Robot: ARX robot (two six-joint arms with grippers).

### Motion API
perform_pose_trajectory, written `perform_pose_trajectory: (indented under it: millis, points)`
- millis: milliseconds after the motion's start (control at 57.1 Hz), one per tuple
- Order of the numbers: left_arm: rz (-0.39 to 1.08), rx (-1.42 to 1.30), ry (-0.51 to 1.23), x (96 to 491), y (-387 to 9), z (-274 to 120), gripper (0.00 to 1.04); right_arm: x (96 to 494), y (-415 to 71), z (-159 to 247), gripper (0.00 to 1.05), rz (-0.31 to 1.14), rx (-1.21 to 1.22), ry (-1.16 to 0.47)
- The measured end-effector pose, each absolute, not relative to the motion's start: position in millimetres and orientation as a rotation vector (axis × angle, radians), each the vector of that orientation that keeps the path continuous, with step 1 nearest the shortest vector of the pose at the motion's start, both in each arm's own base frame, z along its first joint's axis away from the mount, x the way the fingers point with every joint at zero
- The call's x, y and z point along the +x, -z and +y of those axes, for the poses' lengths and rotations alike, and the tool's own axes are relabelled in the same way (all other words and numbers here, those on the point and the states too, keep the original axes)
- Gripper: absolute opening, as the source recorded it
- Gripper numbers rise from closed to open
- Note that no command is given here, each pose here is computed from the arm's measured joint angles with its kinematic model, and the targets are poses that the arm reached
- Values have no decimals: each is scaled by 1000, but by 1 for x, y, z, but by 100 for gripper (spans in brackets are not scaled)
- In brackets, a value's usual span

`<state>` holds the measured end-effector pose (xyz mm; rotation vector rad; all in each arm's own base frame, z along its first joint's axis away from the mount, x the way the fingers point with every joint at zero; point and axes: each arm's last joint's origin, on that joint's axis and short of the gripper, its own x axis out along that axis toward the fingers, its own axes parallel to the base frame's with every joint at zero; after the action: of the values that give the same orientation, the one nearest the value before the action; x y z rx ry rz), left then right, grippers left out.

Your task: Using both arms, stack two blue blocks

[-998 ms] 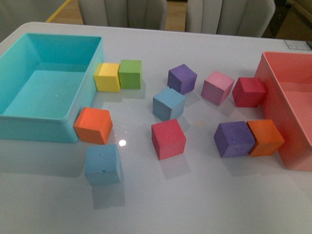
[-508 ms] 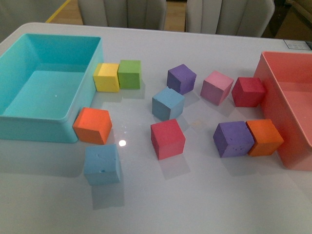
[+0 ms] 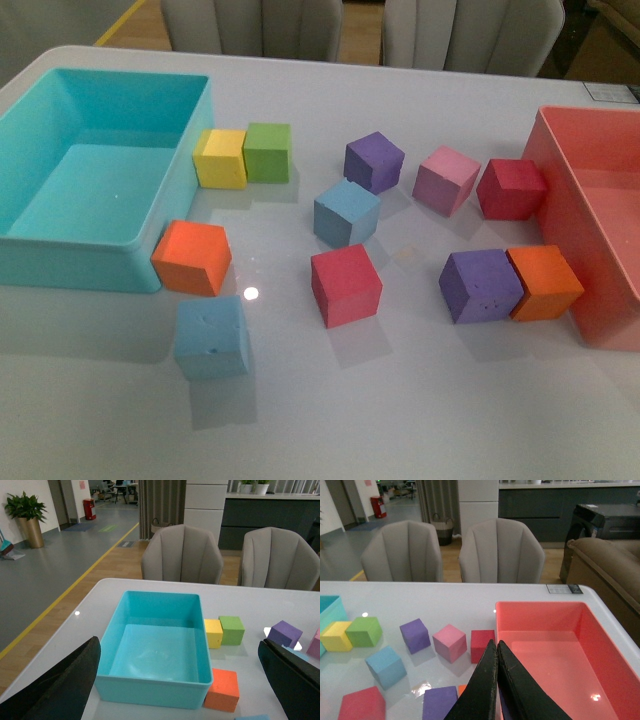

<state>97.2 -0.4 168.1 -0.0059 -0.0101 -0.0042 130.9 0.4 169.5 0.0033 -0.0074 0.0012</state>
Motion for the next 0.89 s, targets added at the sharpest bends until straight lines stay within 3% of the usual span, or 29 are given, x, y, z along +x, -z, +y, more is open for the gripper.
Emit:
perform_pose_trajectory:
  millis: [893]
  points:
    - [-10, -6, 4, 97, -168, 0, 96, 107, -171, 0, 2, -14, 3, -1]
